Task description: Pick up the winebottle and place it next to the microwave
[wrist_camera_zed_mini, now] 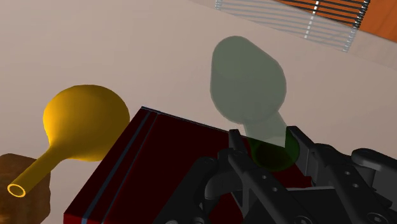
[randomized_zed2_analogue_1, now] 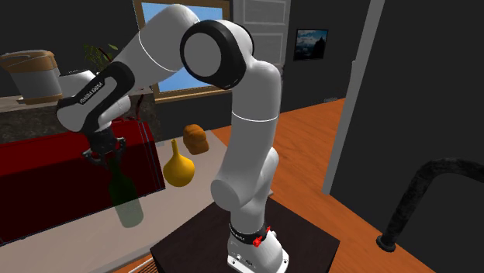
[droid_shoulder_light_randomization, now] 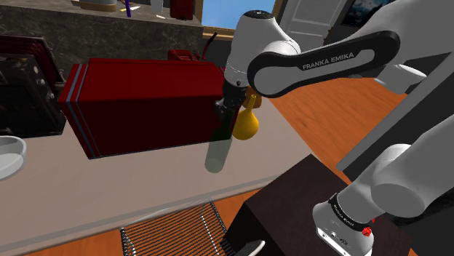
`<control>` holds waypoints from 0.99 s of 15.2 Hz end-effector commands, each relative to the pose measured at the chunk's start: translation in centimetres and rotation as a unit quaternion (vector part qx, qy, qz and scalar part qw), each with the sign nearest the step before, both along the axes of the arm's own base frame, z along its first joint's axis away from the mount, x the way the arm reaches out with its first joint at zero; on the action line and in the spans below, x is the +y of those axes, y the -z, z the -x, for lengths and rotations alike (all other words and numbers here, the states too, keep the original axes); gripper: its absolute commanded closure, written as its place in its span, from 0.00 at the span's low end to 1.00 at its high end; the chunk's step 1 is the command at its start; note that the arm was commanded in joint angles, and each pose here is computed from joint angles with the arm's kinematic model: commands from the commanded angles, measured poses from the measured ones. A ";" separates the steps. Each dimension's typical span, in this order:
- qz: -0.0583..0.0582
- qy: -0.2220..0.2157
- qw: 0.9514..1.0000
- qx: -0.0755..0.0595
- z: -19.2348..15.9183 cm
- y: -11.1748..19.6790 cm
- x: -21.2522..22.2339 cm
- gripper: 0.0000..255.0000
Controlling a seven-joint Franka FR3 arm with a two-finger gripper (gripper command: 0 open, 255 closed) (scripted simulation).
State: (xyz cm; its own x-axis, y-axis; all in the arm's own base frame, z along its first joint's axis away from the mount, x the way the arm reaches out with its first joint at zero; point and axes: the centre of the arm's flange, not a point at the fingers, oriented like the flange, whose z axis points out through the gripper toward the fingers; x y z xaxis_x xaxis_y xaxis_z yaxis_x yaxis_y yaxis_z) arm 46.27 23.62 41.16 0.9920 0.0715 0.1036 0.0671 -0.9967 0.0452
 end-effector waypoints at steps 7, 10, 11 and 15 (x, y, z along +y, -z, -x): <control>0.000 0.000 1.000 0.000 0.0 4.3 0.0 1.00; 0.000 0.000 1.000 0.000 0.0 5.9 0.0 1.00; 0.000 0.000 1.000 0.000 0.0 6.4 0.0 1.00; 0.000 0.000 1.000 0.000 0.0 7.1 0.0 1.00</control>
